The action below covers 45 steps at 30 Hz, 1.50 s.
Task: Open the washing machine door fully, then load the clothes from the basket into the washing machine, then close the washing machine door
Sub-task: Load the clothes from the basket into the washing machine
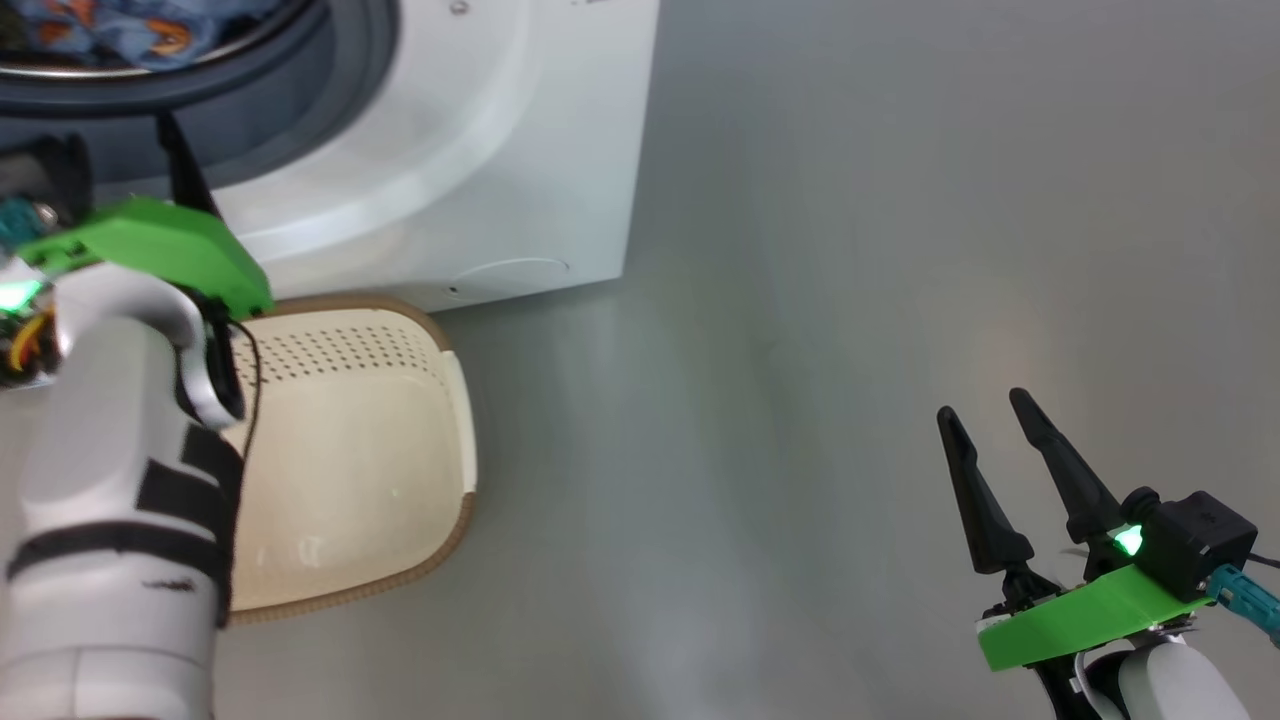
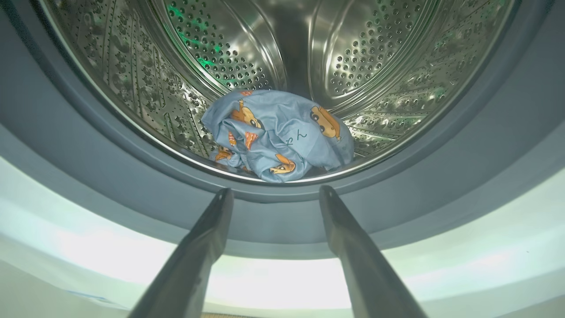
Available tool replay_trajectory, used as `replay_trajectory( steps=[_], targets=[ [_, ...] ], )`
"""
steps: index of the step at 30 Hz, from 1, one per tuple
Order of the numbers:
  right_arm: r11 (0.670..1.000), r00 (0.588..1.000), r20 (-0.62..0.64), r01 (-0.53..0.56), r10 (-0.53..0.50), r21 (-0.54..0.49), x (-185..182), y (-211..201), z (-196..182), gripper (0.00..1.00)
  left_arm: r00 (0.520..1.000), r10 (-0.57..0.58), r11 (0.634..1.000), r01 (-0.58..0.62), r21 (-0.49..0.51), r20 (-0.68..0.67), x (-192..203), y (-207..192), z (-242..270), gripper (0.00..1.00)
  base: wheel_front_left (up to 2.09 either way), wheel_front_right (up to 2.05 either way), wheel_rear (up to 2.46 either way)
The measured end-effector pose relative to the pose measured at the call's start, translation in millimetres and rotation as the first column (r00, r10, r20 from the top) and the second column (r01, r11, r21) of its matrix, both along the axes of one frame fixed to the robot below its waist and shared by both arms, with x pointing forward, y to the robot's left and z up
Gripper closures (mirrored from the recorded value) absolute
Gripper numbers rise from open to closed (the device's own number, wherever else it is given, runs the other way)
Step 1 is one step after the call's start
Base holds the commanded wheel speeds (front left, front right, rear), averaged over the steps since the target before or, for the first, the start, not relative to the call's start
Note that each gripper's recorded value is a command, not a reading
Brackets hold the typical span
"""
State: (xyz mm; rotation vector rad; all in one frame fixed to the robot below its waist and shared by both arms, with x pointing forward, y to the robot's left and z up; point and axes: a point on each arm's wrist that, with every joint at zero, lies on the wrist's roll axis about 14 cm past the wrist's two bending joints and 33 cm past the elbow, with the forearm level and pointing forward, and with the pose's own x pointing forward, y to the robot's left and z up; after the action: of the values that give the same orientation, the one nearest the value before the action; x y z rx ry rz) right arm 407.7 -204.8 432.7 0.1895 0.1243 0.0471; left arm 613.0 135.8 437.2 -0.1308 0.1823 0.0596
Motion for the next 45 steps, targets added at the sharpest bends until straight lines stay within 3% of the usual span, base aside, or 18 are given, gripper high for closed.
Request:
replay_trajectory(
  steps=[13,31,45],
  targets=[
    [0.998,0.991,0.119,-0.059,0.057,0.012,11.6,23.5,38.0,0.0,0.999,0.008,0.999,-0.007,-0.042,0.033,-78.8,18.3,6.1,0.0,0.0,0.0,0.0],
    [0.993,0.972,0.204,-0.12,0.119,-0.008,3.2,45.8,70.0,0.0,0.987,0.115,0.992,-0.109,-0.059,0.114,-186.7,51.9,26.2,0.0,0.0,0.0,0.0],
    [0.994,0.964,0.245,-0.102,0.107,-0.032,-17.1,42.0,86.8,0.0,0.973,0.151,0.988,-0.142,-0.064,0.177,-237.3,58.0,47.9,0.0,0.0,0.0,0.0]
  ],
)
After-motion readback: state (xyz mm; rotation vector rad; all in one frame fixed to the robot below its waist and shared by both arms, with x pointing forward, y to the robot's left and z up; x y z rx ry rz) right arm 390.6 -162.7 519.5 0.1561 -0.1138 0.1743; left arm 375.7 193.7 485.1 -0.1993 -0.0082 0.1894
